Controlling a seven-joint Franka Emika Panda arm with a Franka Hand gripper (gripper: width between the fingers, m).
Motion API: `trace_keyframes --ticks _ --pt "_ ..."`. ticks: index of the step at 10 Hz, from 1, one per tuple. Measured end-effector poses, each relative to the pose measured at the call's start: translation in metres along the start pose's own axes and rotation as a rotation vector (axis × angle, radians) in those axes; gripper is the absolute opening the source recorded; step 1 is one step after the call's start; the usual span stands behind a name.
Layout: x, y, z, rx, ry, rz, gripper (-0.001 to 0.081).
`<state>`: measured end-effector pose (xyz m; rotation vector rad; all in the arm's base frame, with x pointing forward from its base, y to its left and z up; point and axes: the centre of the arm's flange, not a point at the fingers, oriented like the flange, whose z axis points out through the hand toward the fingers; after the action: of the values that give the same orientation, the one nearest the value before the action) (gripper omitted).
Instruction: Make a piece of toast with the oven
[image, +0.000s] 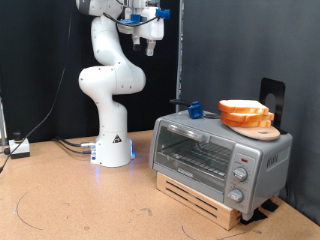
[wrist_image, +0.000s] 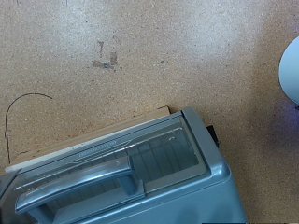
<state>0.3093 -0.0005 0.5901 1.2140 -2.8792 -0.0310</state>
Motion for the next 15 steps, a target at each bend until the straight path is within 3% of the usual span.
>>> trace_keyframes --ticks 1,4,6,7,8,10,11,13,14,15 --pt "-0.002 0.003 -0.001 -0.001 -0.007 -0.043 0.0807" --pt "-0.015 0.04 -0.015 0.03 -0.047 -0.413 0.0807" --pt "-0.016 0.058 -0.007 0.055 -0.038 -0.641 0.0807" --pt "-0.015 0.057 -0.007 0.051 -0.042 -0.596 0.0807" --pt "-0.016 0.058 -0.007 0.04 -0.067 -0.663 0.0807" --pt "-0.021 0.046 -0.008 0.071 -0.203 -0.874 0.0807" --pt "-0.028 0.034 -0.002 0.116 -0.261 -0.98 0.0807" --pt "-0.043 0.016 0.007 0.235 -0.303 -1.171 0.0807" --pt "-0.042 0.016 0.009 0.211 -0.301 -1.131 0.0807" --pt "-0.041 0.016 0.009 0.205 -0.324 -1.165 0.0807"
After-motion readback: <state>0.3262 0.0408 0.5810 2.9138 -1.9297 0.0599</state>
